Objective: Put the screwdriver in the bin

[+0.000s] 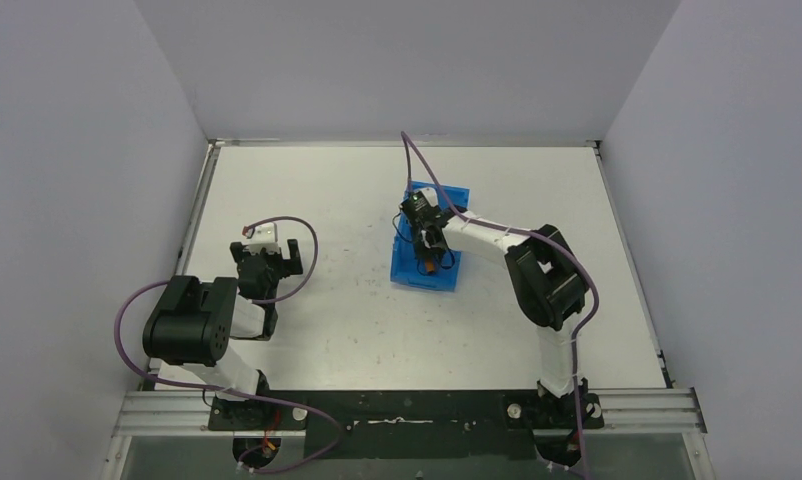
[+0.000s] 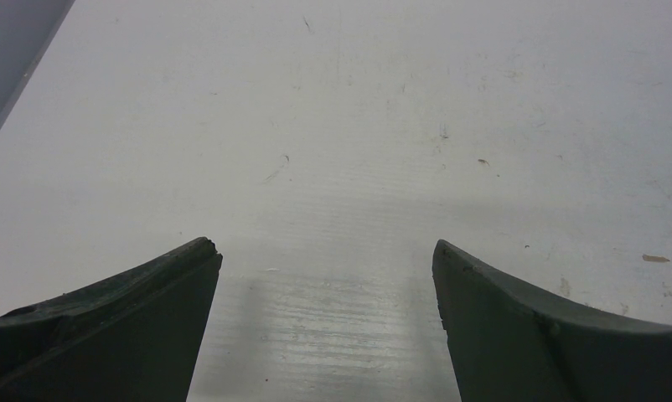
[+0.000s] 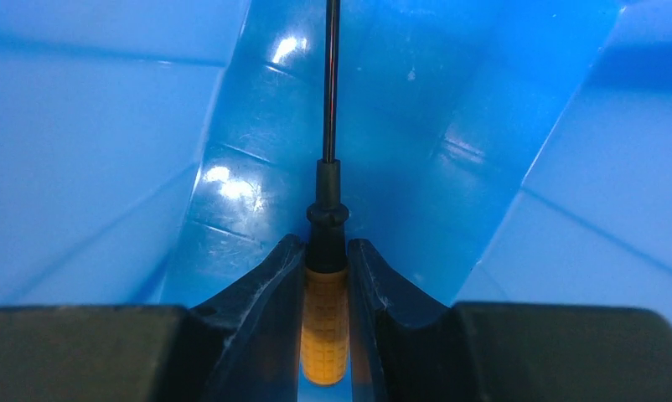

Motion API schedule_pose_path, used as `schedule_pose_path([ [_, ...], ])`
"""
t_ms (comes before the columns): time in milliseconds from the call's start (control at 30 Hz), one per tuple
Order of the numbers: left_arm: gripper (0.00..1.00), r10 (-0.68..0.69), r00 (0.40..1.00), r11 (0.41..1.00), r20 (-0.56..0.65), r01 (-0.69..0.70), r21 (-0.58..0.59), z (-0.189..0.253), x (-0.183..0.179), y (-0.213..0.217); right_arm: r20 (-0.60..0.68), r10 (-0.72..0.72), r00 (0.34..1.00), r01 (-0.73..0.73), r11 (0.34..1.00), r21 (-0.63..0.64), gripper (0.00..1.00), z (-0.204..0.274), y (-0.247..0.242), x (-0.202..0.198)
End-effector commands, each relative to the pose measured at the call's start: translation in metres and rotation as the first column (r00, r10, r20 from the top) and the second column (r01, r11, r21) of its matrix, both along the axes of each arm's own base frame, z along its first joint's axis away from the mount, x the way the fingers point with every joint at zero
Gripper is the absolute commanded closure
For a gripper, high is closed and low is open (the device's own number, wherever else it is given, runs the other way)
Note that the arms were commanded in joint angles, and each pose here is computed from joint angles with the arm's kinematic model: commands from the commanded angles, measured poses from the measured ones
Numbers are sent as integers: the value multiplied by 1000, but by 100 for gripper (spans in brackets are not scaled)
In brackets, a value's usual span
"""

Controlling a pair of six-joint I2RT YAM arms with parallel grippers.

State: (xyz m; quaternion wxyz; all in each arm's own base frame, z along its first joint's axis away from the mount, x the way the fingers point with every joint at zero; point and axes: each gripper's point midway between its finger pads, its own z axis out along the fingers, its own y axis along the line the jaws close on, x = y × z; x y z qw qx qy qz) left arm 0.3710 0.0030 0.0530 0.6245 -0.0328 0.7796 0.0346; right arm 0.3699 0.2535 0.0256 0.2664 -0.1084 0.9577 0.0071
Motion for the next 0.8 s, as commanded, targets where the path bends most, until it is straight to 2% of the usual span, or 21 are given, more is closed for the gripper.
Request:
schedule_pose_path([
  [0,3,7,997,1000,77,-6,-12,20,10,0,91,-24,996,20,999,42,75,29,13,21],
  [33,3,6,997,1000,77,-5,-12,21,10,0,95,-26,995,22,999,43,68,32,13,22],
  [100,3,6,997,1000,77,-6,-12,21,10,0,107,-30,994,25,999,46,59,40,12,23],
  [300,3,6,997,1000,76,-5,-11,20,10,0,179,-42,983,29,997,75,53,87,11,29],
  [433,3,6,997,1000,77,-6,-12,21,10,0,285,-73,956,47,994,94,44,145,-1,33],
  [500,3,6,997,1000,77,-6,-12,21,10,0,344,-94,934,60,992,109,33,175,-11,33],
  [600,3,6,997,1000,76,-5,-11,20,10,0,441,-118,890,64,989,135,4,216,-32,30],
  [633,3,6,997,1000,78,-6,-12,21,10,0,473,-128,872,63,986,151,0,227,-41,29],
  [767,3,5,997,1000,75,-5,-11,20,10,0,574,-206,793,88,970,228,0,246,-95,24],
])
